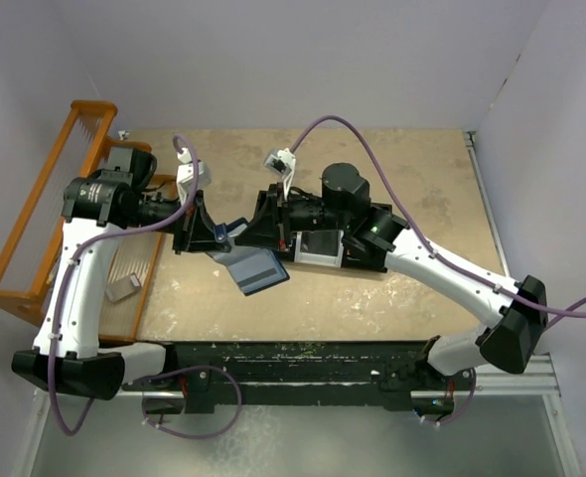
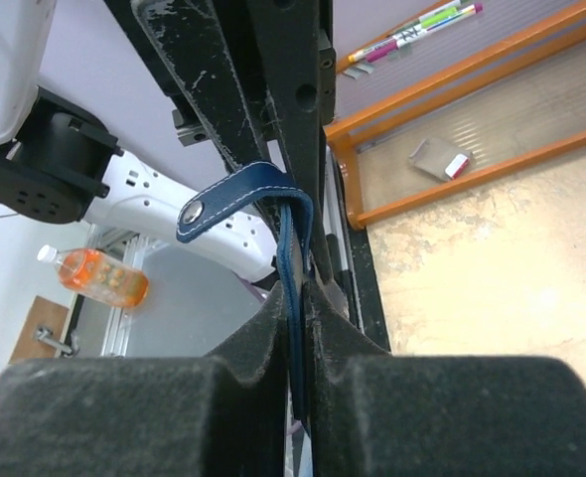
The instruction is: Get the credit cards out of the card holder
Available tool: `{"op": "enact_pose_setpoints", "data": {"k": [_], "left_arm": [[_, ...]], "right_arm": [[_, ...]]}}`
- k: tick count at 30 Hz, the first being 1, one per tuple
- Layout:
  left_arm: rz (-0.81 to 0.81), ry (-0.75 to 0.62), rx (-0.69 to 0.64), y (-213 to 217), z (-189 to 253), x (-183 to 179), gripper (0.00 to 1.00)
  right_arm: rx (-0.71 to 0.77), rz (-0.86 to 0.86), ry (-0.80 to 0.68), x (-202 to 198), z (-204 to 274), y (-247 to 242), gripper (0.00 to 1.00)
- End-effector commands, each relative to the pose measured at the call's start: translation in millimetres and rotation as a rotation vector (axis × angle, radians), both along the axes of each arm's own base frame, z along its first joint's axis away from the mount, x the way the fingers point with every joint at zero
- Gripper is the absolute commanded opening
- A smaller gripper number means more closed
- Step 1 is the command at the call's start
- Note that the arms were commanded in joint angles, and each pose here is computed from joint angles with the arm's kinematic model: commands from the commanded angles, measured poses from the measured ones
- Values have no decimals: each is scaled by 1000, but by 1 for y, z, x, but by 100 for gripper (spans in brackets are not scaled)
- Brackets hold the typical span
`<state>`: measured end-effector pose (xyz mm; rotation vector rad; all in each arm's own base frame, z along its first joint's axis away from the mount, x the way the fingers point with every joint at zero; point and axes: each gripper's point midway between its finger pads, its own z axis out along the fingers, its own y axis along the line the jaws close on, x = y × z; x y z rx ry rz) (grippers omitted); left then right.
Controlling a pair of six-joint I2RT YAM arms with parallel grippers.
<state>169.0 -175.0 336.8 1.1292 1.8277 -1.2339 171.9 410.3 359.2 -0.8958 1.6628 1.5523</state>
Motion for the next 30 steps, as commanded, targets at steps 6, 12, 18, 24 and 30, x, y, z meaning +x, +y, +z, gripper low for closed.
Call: {"op": "enact_pose_setpoints", "data": {"k": [6, 12, 18, 24, 30], "left_arm": [[-20, 68, -86, -9, 20, 0, 0], [-55, 168, -205, -17, 47, -4, 0], [-76, 210, -261, -19, 56, -5, 0], [-76, 214, -263, -19, 57, -5, 0], [-76, 207, -259, -19, 58, -6, 0]], "right_arm": [[142, 69, -28, -26, 42, -19, 62], [178, 67, -8, -41, 35, -39, 69], [195, 19, 3, -47, 22, -55, 67], [158, -1, 21, -46, 7, -58, 62], [98, -31, -18, -51, -5, -73, 63]]}}
